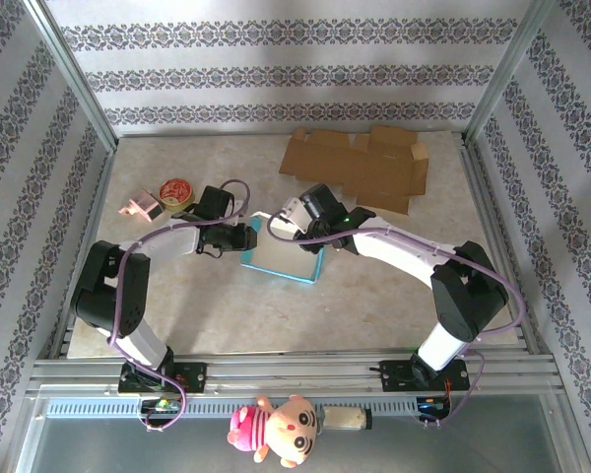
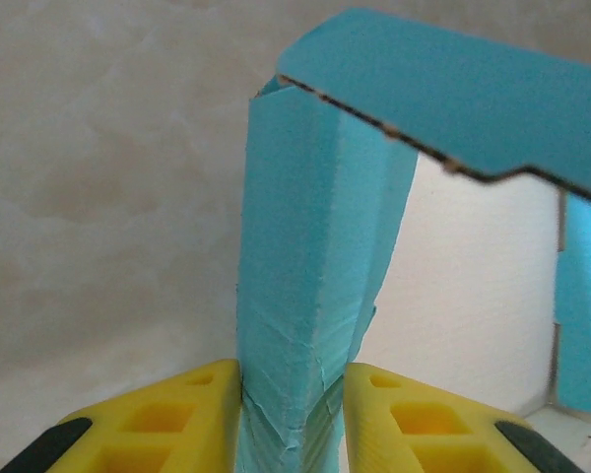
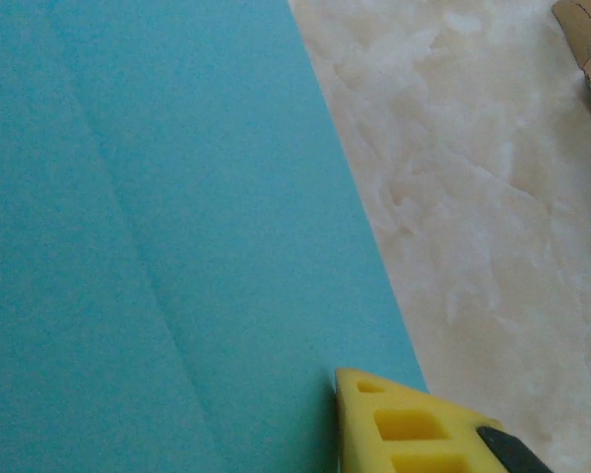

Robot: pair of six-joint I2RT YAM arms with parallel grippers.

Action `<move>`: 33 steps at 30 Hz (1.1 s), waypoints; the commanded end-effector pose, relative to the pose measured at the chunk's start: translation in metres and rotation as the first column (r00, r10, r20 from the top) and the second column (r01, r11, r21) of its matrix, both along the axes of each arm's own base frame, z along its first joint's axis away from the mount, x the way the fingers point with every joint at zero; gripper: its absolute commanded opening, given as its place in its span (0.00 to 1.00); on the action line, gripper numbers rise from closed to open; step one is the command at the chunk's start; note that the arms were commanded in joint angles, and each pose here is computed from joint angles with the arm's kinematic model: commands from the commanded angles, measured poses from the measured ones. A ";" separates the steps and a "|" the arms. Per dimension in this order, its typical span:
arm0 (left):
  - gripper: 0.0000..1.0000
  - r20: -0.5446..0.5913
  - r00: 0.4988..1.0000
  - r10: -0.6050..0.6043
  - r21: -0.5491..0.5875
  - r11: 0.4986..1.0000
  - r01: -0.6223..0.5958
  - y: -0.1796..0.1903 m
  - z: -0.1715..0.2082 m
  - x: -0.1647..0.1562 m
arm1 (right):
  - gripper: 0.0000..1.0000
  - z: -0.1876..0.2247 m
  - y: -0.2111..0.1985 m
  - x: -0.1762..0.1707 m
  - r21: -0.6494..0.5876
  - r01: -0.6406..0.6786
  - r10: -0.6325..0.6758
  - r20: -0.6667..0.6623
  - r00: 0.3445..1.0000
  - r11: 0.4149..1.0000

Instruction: Fold the paper box

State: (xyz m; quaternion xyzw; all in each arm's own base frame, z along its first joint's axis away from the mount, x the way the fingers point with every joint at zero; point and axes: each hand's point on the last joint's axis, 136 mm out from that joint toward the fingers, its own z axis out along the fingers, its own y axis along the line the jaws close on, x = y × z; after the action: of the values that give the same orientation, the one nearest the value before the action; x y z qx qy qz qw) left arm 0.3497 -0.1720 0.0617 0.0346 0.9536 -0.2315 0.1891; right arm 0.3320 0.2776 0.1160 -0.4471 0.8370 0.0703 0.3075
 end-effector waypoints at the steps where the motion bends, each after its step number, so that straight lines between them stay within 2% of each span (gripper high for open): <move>1: 0.31 -0.038 0.999 0.006 0.086 0.996 -0.003 0.009 -0.018 -0.007 | 0.28 0.006 0.010 -0.001 0.036 -0.002 0.002 -0.015 1.000 0.999; 5: 0.36 -0.034 0.999 -0.019 0.023 1.000 0.020 -0.001 -0.015 -0.010 | 0.33 0.015 0.005 0.002 0.092 0.026 -0.021 -0.046 0.999 0.995; 8: 0.39 0.001 1.000 -0.029 -0.045 0.999 0.029 -0.010 0.000 -0.010 | 0.24 0.020 0.001 0.003 0.180 0.092 -0.057 -0.192 0.980 0.979; 11: 0.41 0.042 0.999 -0.005 -0.038 0.999 0.006 -0.005 0.011 -0.008 | 0.18 0.023 0.000 0.005 0.241 0.172 -0.091 -0.315 0.945 0.955; 16: 0.51 0.036 0.999 -0.027 -0.083 0.996 0.030 -0.011 0.017 -0.007 | 0.16 0.016 0.002 0.001 0.225 0.233 -0.128 -0.399 0.908 0.946; 21: 0.58 0.106 0.994 -0.001 -0.035 0.999 0.004 0.003 0.042 -0.008 | 0.15 0.008 -0.008 -0.002 0.166 0.375 -0.236 -0.536 0.811 0.912; 27: 0.61 0.220 0.969 0.111 0.071 0.989 -0.129 0.039 0.076 -0.004 | 0.13 0.017 -0.008 -0.015 0.308 0.559 -0.193 -0.722 0.664 0.770; 29: 0.63 0.273 0.952 0.136 0.016 0.989 -0.146 0.039 0.097 -0.005 | 0.14 0.008 -0.008 -0.020 0.321 0.635 -0.209 -0.761 0.615 0.703; 31: 0.67 0.326 0.932 0.158 -0.085 0.987 -0.138 0.030 0.126 -0.007 | 0.16 -0.005 -0.003 -0.026 0.341 0.708 -0.215 -0.793 0.570 0.618; 33: 0.70 0.380 0.901 0.209 -0.208 0.969 -0.136 0.024 0.159 -0.008 | 0.19 -0.022 -0.005 -0.031 0.337 0.799 -0.274 -0.813 0.514 0.498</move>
State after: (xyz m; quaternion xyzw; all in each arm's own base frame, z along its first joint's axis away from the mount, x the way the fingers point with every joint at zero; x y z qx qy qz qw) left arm 0.3406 -0.1456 0.1820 0.0079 0.9045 -0.2358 0.3553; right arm 0.2961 0.2553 0.0850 -0.0376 0.9273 0.3566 0.1076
